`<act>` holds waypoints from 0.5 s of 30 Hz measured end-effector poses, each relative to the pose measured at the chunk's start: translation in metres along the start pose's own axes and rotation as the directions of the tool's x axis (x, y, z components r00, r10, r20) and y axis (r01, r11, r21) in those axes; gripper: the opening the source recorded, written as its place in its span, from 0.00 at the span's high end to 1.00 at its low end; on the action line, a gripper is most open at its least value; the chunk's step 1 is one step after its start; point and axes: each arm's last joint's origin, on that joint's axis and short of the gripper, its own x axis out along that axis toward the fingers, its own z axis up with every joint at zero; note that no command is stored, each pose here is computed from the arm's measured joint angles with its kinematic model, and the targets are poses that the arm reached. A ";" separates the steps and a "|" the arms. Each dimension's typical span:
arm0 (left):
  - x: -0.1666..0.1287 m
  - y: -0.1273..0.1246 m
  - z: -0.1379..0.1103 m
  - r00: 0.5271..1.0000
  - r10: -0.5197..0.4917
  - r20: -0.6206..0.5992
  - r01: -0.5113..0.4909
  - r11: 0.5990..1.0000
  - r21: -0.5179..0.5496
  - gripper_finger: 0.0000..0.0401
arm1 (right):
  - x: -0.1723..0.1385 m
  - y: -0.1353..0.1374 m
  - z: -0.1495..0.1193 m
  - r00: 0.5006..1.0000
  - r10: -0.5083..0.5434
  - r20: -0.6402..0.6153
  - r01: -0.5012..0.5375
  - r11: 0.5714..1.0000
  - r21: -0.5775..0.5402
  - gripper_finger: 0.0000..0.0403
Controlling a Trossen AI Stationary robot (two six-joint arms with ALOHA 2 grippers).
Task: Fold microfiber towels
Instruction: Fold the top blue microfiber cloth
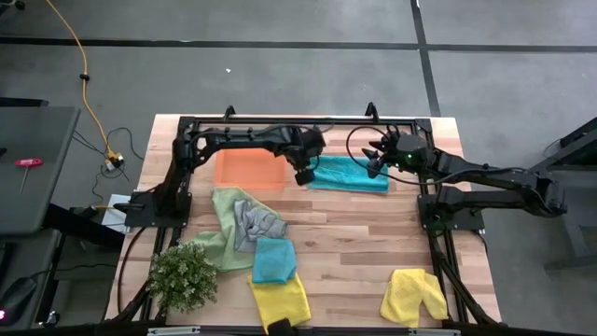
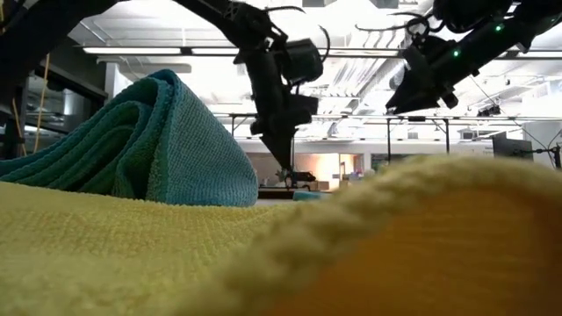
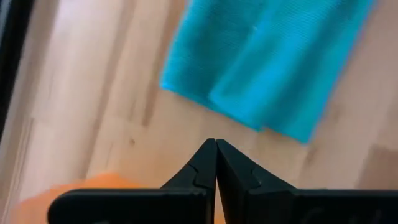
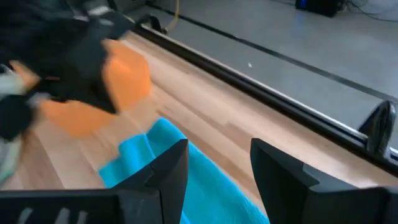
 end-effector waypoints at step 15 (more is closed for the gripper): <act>-0.090 -0.048 -0.083 0.774 -0.048 0.631 0.122 0.990 -0.074 1.00 | 0.072 0.021 -0.020 0.987 0.140 -0.082 -0.140 0.990 0.005 0.61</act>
